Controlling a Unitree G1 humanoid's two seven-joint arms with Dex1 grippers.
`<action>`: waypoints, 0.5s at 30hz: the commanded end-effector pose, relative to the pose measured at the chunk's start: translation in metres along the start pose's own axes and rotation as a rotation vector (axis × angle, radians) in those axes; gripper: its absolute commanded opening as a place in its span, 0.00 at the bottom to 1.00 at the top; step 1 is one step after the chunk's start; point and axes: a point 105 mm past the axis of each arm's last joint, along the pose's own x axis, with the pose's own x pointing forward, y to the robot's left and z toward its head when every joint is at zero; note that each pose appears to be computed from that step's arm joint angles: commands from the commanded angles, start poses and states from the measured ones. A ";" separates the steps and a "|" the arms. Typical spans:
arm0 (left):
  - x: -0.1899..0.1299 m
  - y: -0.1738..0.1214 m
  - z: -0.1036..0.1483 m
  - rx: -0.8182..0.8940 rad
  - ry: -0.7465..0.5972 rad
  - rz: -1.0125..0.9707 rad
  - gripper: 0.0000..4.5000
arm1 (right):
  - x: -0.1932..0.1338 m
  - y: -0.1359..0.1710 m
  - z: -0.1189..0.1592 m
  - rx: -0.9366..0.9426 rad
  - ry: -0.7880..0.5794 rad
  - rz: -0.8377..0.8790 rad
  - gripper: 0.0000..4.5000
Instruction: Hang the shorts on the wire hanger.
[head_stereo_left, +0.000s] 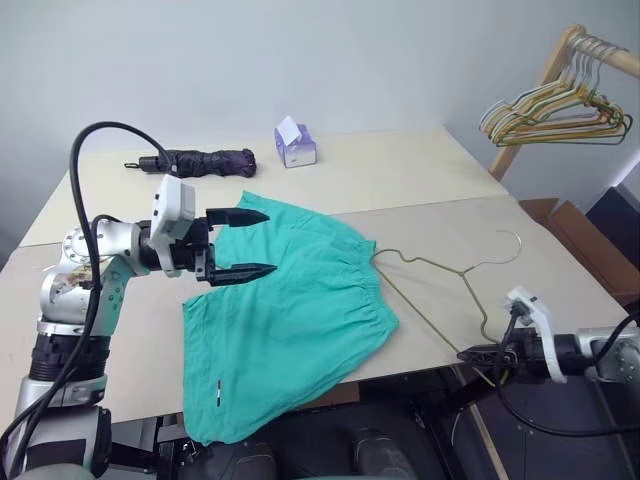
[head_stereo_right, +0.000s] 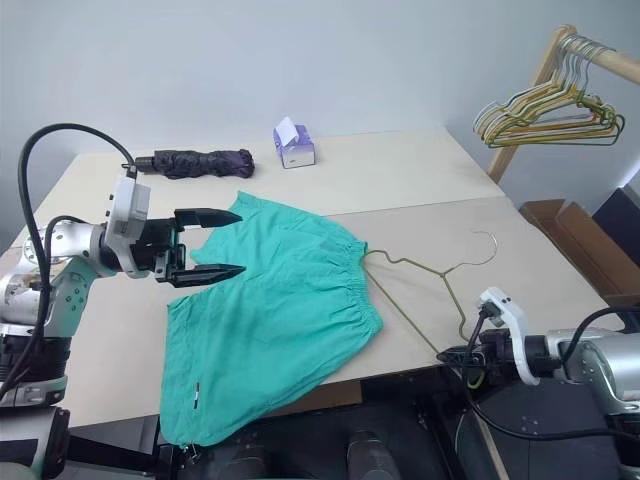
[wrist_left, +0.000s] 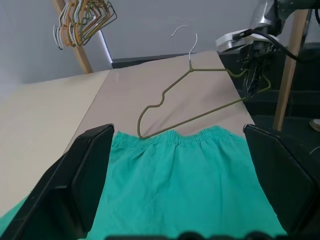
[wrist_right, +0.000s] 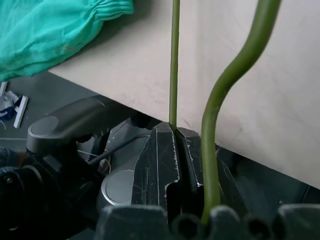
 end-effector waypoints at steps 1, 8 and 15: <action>0.000 -0.001 0.014 0.044 -0.018 -0.009 1.00 | 0.000 -0.002 0.013 -0.016 -0.040 -0.017 0.00; -0.003 -0.002 0.010 0.044 -0.004 -0.006 1.00 | -0.008 -0.011 0.020 0.016 -0.090 -0.048 0.00; -0.004 -0.001 0.009 0.045 -0.002 -0.003 1.00 | -0.010 -0.013 0.017 0.014 -0.084 -0.050 0.00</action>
